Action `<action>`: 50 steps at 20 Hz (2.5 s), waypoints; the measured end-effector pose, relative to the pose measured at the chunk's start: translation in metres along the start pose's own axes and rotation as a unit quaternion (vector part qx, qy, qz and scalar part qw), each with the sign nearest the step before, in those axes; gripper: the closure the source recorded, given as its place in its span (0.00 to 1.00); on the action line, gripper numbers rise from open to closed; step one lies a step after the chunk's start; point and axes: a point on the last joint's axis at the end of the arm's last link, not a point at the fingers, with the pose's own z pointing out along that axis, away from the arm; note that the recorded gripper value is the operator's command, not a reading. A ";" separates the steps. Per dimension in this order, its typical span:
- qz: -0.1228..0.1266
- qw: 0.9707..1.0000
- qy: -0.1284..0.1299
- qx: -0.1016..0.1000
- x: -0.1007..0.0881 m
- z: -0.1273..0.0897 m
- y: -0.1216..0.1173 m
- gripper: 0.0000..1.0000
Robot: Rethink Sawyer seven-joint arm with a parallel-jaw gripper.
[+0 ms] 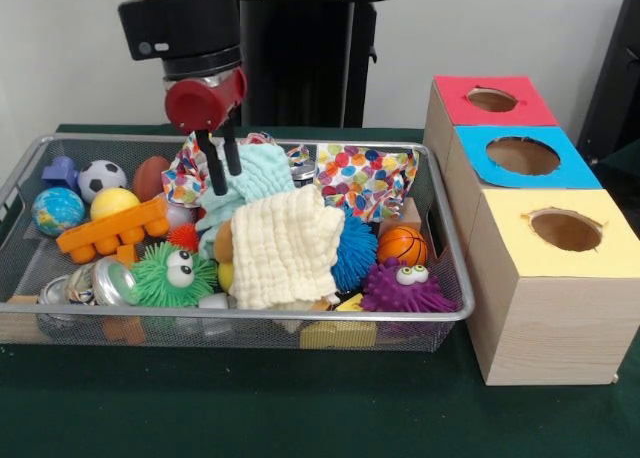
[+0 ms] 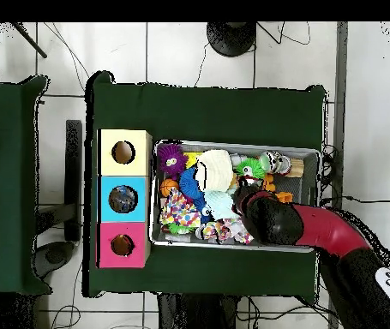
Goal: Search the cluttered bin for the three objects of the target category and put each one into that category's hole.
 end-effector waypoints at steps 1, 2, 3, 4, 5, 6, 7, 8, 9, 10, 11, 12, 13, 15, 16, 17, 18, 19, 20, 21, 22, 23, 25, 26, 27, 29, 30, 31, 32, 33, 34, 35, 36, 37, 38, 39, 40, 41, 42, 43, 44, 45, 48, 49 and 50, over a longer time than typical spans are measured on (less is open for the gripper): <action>-0.003 1.000 0.003 -0.004 0.002 0.000 -0.001 0.00; -0.005 1.000 0.006 -0.007 0.005 -0.001 -0.002 0.00; -0.008 1.000 0.009 -0.010 0.007 -0.001 -0.003 0.00; -0.012 1.000 0.013 -0.012 0.009 -0.002 -0.005 0.00; -0.015 1.000 0.016 -0.012 0.011 -0.002 -0.007 0.00; -0.018 1.000 0.019 -0.012 0.014 -0.002 -0.009 0.00; -0.020 1.000 0.022 -0.010 0.016 -0.003 -0.011 0.00; -0.023 0.999 0.025 -0.006 0.019 -0.003 -0.014 0.00; -0.024 0.999 0.025 -0.003 0.021 -0.003 -0.016 0.00; -0.025 0.999 0.025 -0.001 0.023 -0.003 -0.017 0.00; -0.025 0.999 0.024 0.001 0.024 -0.002 -0.019 0.00; -0.026 0.999 0.023 0.002 0.025 -0.002 -0.019 0.00; -0.026 0.999 0.022 0.003 0.027 -0.001 -0.020 0.00; -0.026 1.000 0.017 0.007 0.030 0.001 -0.021 0.00; -0.026 1.000 0.013 0.009 0.033 0.002 -0.022 0.00; -0.025 1.000 0.008 0.012 0.037 0.004 -0.022 0.00; -0.026 1.000 0.005 0.013 0.039 0.005 -0.022 0.00; -0.026 1.000 0.002 0.015 0.043 0.007 -0.022 0.00; -0.027 1.000 -0.001 0.016 0.046 0.009 -0.021 0.00; -0.028 0.999 -0.005 0.018 0.052 0.013 -0.019 0.00; -0.029 0.999 -0.006 0.019 0.054 0.015 -0.017 0.00; -0.031 0.999 -0.007 0.019 0.055 0.016 -0.016 0.00; -0.038 0.999 -0.010 0.021 0.057 0.020 -0.013 0.00; -0.042 0.999 -0.010 0.021 0.057 0.021 -0.012 0.00; -0.045 0.999 -0.010 0.022 0.056 0.022 -0.012 0.00; -0.053 0.998 -0.011 0.023 0.054 0.024 -0.012 0.00; -0.058 0.998 -0.011 0.025 0.052 0.024 -0.012 0.00; -0.070 0.997 -0.012 0.030 0.047 0.024 -0.015 0.00; -0.074 0.997 -0.012 0.031 0.045 0.024 -0.016 0.00; -0.077 0.996 -0.013 0.033 0.043 0.024 -0.017 0.00; -0.084 0.996 -0.014 0.036 0.039 0.023 -0.019 0.00; -0.090 0.995 -0.015 0.039 0.036 0.023 -0.020 0.00; -0.093 0.995 -0.015 0.040 0.034 0.023 -0.021 0.00; -0.101 0.994 -0.016 0.043 0.031 0.023 -0.022 0.00; -0.104 0.993 -0.016 0.044 0.029 0.023 -0.023 0.00; -0.107 0.993 -0.016 0.045 0.028 0.024 -0.023 0.00; -0.112 0.993 -0.016 0.046 0.025 0.024 -0.024 0.00; -0.117 0.992 -0.016 0.047 0.023 0.024 -0.024 0.00; -0.122 0.991 -0.016 0.048 0.021 0.025 -0.024 0.00; -0.127 0.991 -0.016 0.049 0.019 0.026 -0.024 0.00; -0.131 0.990 -0.016 0.049 0.018 0.027 -0.023 0.00; -0.135 0.990 -0.016 0.048 0.017 0.029 -0.022 0.00; -0.148 0.988 -0.017 0.042 0.016 0.039 -0.013 0.00; -0.149 0.988 -0.017 0.040 0.016 0.041 -0.011 0.00; -0.153 0.987 -0.017 0.038 0.016 0.044 -0.008 0.00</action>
